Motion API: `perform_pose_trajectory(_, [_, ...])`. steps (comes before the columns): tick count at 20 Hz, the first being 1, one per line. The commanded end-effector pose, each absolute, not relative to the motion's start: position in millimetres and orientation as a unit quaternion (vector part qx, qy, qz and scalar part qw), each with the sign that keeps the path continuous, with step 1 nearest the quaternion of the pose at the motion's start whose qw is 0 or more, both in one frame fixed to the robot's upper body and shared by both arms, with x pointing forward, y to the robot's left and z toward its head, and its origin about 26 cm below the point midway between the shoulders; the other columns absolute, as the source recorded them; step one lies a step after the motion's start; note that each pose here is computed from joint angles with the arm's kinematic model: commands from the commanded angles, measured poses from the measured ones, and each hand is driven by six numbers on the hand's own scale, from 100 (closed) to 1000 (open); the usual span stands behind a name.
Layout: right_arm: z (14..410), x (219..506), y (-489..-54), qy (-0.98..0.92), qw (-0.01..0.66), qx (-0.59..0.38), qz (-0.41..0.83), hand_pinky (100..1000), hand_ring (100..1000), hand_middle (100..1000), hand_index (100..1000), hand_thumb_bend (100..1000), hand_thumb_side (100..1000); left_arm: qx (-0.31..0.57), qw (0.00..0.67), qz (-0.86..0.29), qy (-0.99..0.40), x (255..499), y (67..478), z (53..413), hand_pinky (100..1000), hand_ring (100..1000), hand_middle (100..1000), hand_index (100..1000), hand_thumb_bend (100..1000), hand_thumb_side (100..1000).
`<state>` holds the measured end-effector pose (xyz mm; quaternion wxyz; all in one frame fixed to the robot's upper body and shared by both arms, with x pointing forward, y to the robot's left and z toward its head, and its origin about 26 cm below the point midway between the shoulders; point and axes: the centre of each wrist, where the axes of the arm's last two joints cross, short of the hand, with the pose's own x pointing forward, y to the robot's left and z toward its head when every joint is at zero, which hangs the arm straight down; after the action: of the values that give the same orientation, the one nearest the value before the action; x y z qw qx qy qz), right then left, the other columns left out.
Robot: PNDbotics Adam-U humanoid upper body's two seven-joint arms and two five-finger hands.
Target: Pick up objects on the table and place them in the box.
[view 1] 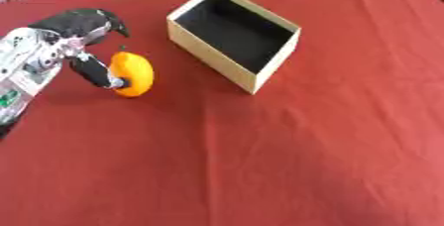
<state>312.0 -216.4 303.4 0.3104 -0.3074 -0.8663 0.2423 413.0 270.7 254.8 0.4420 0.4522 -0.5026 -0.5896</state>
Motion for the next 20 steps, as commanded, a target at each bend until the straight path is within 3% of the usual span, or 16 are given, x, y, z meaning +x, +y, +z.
perform_pose_trajectory(1, [310.2,307.1,-217.3,-0.871,0.298,-0.307,0.240,932,823,674,879,100,788,0.453,0.453,-0.582,-0.501,421.9,280.5,260.8,652,841,793,829,618,235])
perform_pose_trajectory(5, [308.7,307.3,-217.2,-0.871,0.301,-0.305,0.239,933,823,673,881,100,790,0.452,0.473,-0.579,-0.486,431.7,284.8,253.8,644,835,782,813,576,243])
perform_pose_trajectory(7, [308.6,307.3,-217.5,-0.871,0.301,-0.305,0.238,933,823,673,880,100,790,0.451,0.481,-0.574,-0.486,435.3,287.0,250.9,593,793,709,777,507,244])
perform_pose_trajectory(9, [308.6,307.3,-218.4,-0.871,0.302,-0.307,0.237,934,824,673,881,100,790,0.452,0.481,-0.562,-0.500,435.4,288.3,252.1,464,698,594,711,397,220])
perform_pose_trajectory(10, [308.3,307.4,-218.9,-0.870,0.303,-0.308,0.236,934,824,673,882,100,791,0.454,0.476,-0.552,-0.512,434.0,287.9,254.9,346,606,536,655,218,165])
perform_pose_trajectory(12, [307.5,307.4,-219.6,-0.869,0.306,-0.309,0.236,935,824,674,882,100,792,0.462,0.456,-0.533,-0.543,426.7,284.4,264.9,315,584,555,661,100,128])
perform_pose_trajectory(17, [306.7,307.5,-219.9,-0.869,0.308,-0.309,0.235,935,825,673,882,100,792,0.477,0.414,-0.505,-0.588,407.1,275.0,295.4,272,544,555,660,100,103])
perform_pose_trajectory(20, [306.5,307.5,-219.9,-0.868,0.309,-0.309,0.235,935,825,674,882,100,792,0.479,0.404,-0.492,-0.604,401.1,273.3,311.0,255,528,554,662,100,156])
